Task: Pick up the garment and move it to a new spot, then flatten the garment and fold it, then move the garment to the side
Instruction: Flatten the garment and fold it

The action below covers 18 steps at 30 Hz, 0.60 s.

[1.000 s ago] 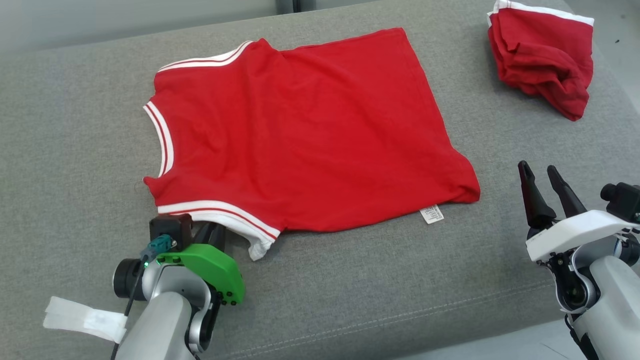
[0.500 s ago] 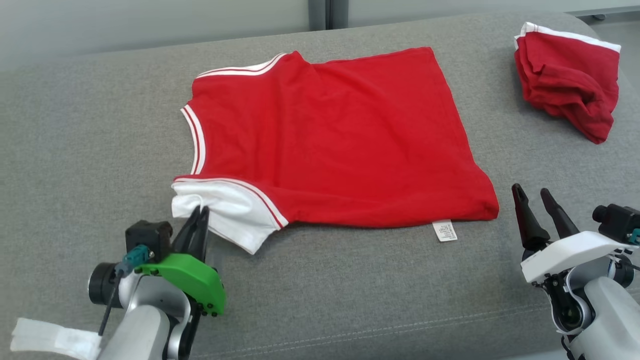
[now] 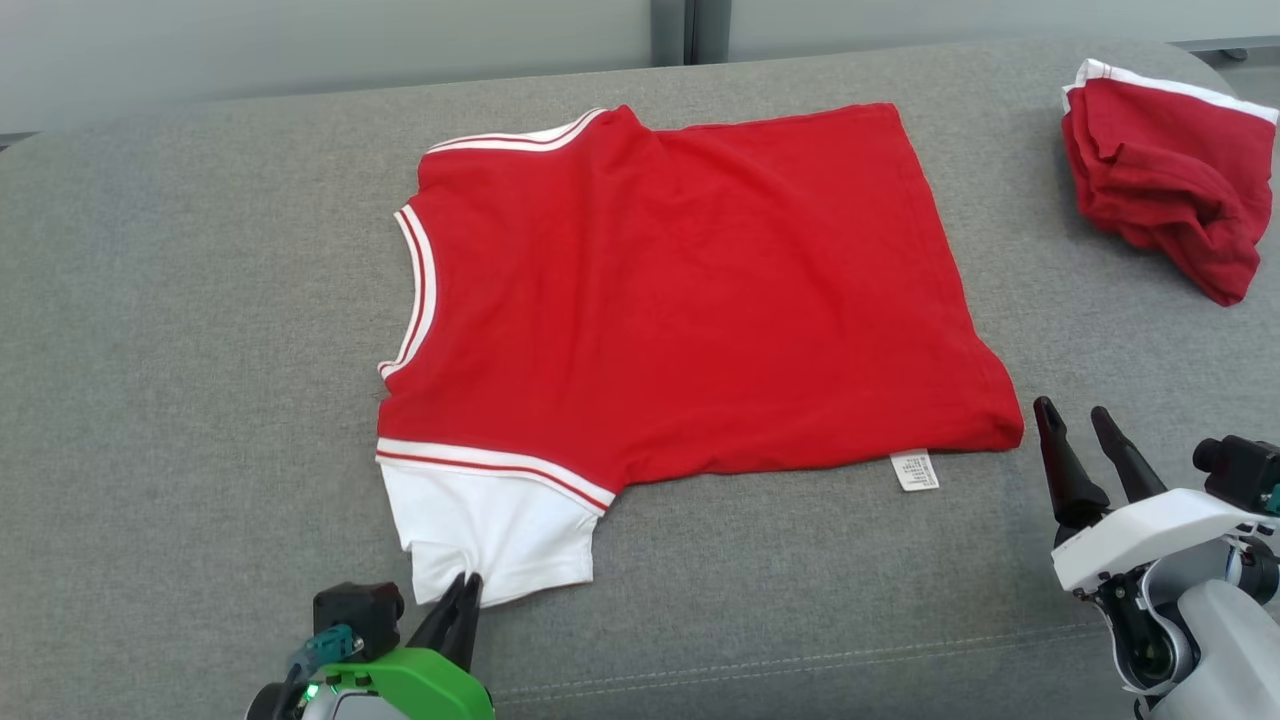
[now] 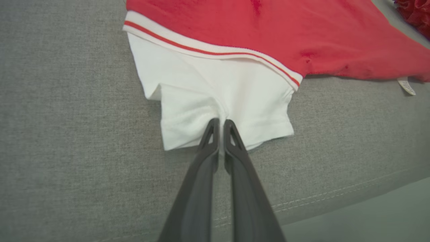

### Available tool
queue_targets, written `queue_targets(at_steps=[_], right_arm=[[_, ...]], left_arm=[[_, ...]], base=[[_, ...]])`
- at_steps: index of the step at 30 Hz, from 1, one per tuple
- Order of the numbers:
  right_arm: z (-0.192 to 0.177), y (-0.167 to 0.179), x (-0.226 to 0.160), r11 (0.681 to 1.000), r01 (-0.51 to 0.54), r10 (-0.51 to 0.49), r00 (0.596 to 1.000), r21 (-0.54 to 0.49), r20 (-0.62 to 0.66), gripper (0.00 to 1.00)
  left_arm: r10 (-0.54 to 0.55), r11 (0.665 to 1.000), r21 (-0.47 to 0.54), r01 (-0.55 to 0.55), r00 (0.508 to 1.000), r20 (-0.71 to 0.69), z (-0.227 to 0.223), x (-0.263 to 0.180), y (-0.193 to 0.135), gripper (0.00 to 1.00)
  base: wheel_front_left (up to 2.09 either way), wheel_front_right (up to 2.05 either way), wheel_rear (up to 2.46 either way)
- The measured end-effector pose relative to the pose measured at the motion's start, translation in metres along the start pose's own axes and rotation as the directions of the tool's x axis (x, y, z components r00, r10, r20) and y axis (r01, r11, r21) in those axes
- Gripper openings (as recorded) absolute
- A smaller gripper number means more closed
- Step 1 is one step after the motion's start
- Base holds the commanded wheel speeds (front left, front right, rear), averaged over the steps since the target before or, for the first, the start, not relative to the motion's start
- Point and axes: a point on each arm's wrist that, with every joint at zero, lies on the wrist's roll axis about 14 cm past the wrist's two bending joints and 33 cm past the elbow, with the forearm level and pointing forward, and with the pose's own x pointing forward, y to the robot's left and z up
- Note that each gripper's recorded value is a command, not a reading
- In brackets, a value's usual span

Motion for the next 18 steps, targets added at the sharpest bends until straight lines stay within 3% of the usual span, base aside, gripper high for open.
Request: queue_targets(at_steps=[18], right_arm=[[-0.028,-0.001,-0.001,1.000,0.004,-0.005,0.996,-0.011,-0.090,1.00]], left_arm=[[0.068,0.996,-0.056,-0.071,0.996,-0.057,-0.017,-0.015,0.017,0.00]], base=[[0.00,0.00,0.00]])
